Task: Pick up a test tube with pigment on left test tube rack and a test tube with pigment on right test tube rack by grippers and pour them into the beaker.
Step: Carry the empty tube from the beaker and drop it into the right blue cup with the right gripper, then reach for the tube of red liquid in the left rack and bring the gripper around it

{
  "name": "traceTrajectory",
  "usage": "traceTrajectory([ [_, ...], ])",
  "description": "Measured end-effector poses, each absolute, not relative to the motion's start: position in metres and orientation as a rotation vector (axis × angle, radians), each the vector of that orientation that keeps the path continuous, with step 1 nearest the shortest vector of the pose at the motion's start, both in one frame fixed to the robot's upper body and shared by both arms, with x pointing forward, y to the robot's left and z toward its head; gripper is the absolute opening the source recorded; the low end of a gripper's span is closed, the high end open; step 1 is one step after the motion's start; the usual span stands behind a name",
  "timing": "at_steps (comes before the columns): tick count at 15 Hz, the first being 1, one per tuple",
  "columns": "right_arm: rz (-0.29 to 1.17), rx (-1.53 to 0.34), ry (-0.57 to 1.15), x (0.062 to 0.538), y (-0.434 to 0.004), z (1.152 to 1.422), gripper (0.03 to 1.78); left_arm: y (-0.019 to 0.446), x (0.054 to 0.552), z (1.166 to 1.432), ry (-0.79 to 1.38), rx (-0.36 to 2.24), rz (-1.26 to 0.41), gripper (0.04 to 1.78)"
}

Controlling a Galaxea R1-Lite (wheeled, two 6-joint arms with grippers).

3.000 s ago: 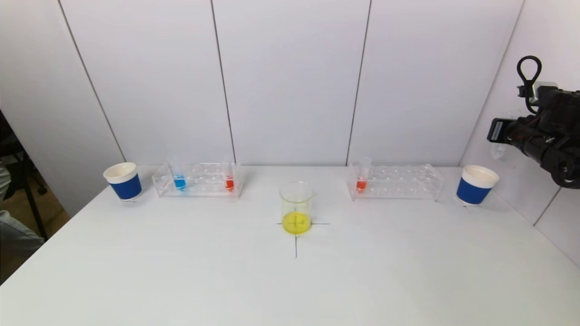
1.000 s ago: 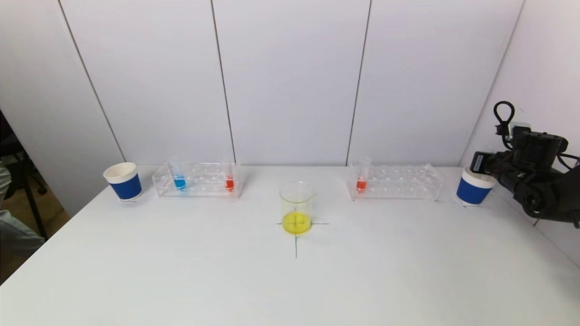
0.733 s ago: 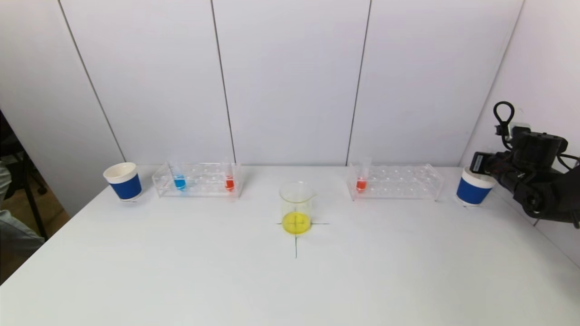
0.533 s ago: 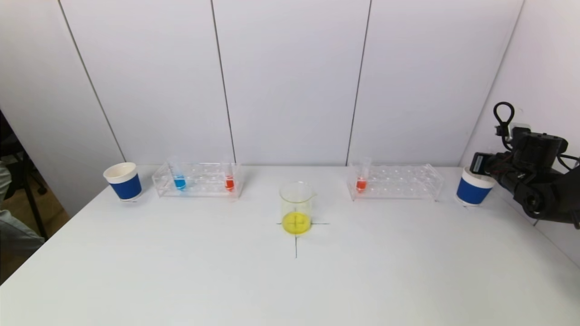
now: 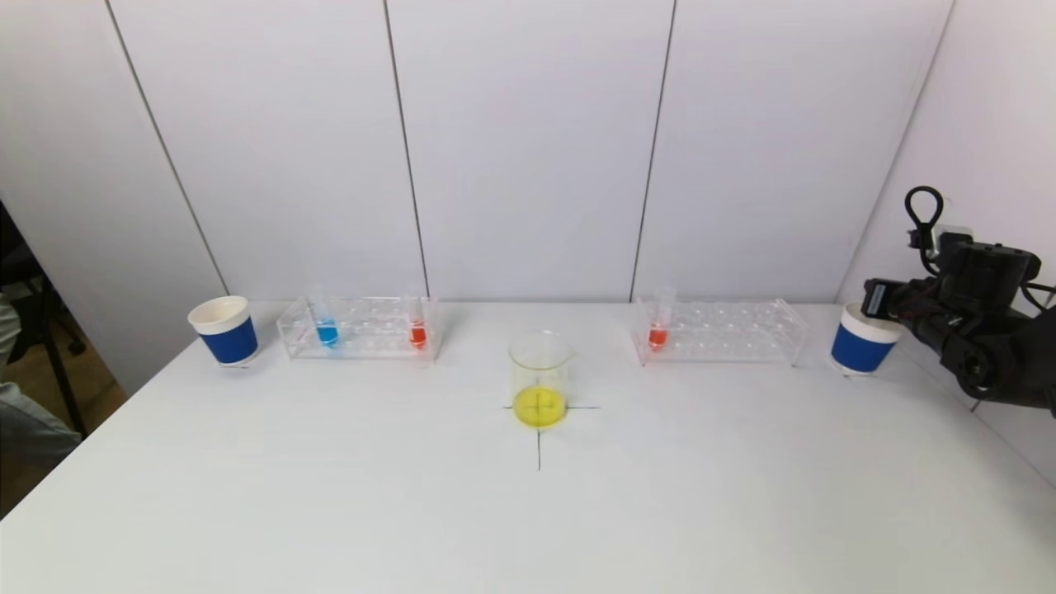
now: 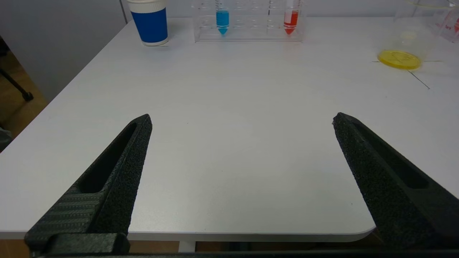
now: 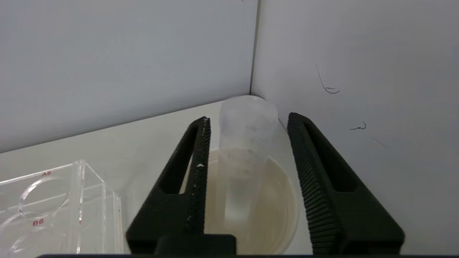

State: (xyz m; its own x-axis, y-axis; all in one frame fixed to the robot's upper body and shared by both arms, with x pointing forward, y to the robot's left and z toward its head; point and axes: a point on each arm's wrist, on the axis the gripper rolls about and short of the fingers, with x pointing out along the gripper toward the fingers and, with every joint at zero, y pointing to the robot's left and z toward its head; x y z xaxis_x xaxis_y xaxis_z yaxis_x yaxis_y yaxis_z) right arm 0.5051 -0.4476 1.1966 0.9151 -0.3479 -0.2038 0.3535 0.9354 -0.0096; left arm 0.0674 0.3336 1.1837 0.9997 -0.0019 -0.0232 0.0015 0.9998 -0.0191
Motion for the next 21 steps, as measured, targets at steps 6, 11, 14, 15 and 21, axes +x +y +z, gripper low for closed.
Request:
traceTrajectory([
  [6, -0.362, 0.028, 0.198, 0.504, -0.448, 1.199, 1.68, 0.334, 0.067, 1.184, 0.023, -0.020, -0.002, 1.76],
  [11, -0.360, 0.031, 0.178, 0.502, -0.446, 1.209, 1.77, 0.334, 0.067, 1.184, 0.023, -0.019, -0.002, 1.76],
  [14, -0.329, 0.043, 0.146, 0.494, -0.437, 1.226, 1.77, 0.334, 0.067, 1.184, 0.023, -0.019, -0.002, 1.76],
  [15, -0.314, 0.043, 0.134, 0.490, -0.431, 1.234, 1.77, 0.334, 0.067, 1.184, 0.023, -0.019, -0.002, 1.76],
  [21, -0.199, 0.035, 0.055, 0.437, -0.377, 1.285, 1.77, 0.334, 0.067, 1.184, 0.023, -0.019, -0.002, 1.76],
])
